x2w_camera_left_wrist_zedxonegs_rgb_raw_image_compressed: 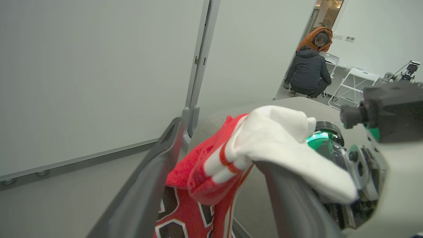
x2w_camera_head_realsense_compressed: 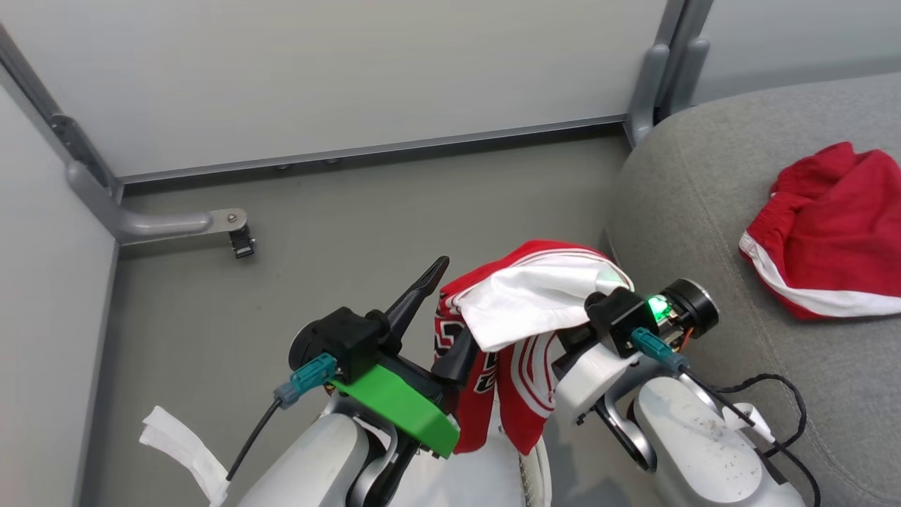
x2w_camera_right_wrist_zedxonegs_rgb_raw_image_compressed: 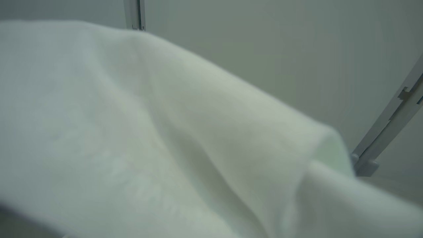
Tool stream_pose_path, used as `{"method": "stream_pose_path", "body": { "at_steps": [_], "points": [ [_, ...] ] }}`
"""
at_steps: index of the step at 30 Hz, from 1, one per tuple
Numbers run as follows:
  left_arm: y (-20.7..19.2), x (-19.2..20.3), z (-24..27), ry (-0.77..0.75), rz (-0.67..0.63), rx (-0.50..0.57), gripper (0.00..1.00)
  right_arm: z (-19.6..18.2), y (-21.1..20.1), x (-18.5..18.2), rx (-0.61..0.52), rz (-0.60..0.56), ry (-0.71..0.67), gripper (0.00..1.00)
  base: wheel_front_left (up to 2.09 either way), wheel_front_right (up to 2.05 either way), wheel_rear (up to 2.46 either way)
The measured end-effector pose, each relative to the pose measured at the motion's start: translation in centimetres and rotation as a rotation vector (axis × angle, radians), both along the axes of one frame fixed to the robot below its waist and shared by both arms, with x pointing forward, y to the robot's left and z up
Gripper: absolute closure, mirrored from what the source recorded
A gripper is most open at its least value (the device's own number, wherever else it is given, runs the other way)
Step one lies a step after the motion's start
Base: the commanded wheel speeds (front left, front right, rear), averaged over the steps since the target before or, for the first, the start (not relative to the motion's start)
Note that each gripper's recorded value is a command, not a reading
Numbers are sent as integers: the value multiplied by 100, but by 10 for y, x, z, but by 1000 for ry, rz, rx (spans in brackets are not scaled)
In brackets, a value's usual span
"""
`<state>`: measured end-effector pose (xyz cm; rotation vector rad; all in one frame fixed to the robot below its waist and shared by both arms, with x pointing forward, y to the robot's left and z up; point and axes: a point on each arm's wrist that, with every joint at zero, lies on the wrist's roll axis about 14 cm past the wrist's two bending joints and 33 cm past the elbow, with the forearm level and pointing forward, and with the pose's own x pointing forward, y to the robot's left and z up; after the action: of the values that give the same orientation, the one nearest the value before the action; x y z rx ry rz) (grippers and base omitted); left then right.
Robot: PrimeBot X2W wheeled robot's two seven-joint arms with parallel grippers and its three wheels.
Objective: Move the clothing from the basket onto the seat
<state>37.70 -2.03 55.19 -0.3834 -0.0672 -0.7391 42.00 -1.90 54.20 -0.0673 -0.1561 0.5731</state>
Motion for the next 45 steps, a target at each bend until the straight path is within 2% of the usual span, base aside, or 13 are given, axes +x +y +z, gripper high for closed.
{"method": "stream_pose_path", "body": {
  "at_steps": [10, 27, 29, 32, 41, 45],
  "points": [
    [-47, 0, -10, 4, -148, 15, 0, 8, -100, 0, 3, -286, -27, 100, 0, 0, 0],
    [-139, -27, -34, 20, -476, 28, 0, 12, -240, -59, -17, -705, -37, 100, 0, 0, 0],
    [-140, -25, -41, 36, -486, 31, 0, 18, -245, -54, -49, -714, -54, 100, 0, 0, 0],
    [-137, -18, -55, 55, -495, 44, 0, 47, -255, -35, -108, -724, -138, 100, 0, 0, 0],
    [-123, 7, -93, 107, -480, 77, 0, 121, -271, 28, -410, -728, -334, 100, 0, 0, 0],
    [-118, 13, -104, 125, -482, 75, 0, 148, -307, 46, -543, -798, -364, 100, 0, 0, 0]
  ]
}}
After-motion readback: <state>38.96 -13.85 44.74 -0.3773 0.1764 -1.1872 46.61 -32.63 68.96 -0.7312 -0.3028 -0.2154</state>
